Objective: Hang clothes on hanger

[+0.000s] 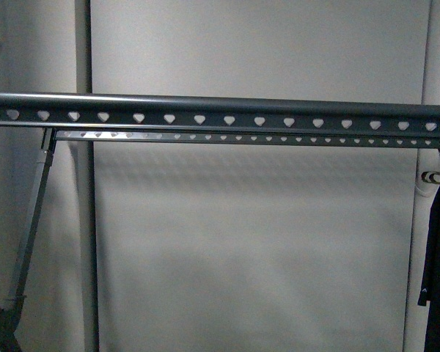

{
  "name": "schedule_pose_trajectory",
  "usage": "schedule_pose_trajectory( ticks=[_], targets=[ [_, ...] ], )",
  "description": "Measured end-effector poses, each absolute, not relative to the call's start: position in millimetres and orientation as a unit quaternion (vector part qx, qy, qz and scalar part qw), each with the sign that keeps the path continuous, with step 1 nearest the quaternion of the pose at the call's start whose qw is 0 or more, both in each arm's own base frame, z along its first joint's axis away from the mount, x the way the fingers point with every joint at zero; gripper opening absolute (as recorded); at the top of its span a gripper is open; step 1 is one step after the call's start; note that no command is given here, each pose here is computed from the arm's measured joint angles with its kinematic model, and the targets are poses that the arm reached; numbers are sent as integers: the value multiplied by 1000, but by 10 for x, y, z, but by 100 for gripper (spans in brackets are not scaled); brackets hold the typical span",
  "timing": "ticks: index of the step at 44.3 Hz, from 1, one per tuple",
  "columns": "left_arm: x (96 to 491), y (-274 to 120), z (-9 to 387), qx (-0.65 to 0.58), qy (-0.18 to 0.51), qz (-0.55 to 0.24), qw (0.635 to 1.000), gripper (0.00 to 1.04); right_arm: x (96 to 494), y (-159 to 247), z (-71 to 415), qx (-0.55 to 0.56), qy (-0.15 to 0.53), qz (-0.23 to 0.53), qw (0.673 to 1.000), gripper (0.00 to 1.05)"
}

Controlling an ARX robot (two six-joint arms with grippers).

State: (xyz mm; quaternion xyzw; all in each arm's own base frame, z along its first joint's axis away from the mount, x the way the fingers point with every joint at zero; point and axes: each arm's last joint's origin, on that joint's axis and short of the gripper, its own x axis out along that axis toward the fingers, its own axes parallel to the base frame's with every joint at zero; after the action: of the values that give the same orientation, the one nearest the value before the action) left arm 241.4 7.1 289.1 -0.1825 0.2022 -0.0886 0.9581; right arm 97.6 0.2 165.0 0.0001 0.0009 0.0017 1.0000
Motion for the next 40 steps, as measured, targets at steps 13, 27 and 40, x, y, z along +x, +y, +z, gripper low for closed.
schedule_pose_trajectory(
  ticks=[13, 27, 40],
  targets=[
    [2364, -270, 2912, 32, 198, -353, 914, 4, 976, 2, 1650, 0, 1, 2, 1000, 97],
    [2649, -254, 2982, 276, 59, -448, 848, 4, 976, 2, 1650, 0, 1, 2, 1000, 97],
    [3002, -505, 3002, 493, -73, -456, 737, 4, 976, 2, 1650, 0, 1, 2, 1000, 97]
  ],
)
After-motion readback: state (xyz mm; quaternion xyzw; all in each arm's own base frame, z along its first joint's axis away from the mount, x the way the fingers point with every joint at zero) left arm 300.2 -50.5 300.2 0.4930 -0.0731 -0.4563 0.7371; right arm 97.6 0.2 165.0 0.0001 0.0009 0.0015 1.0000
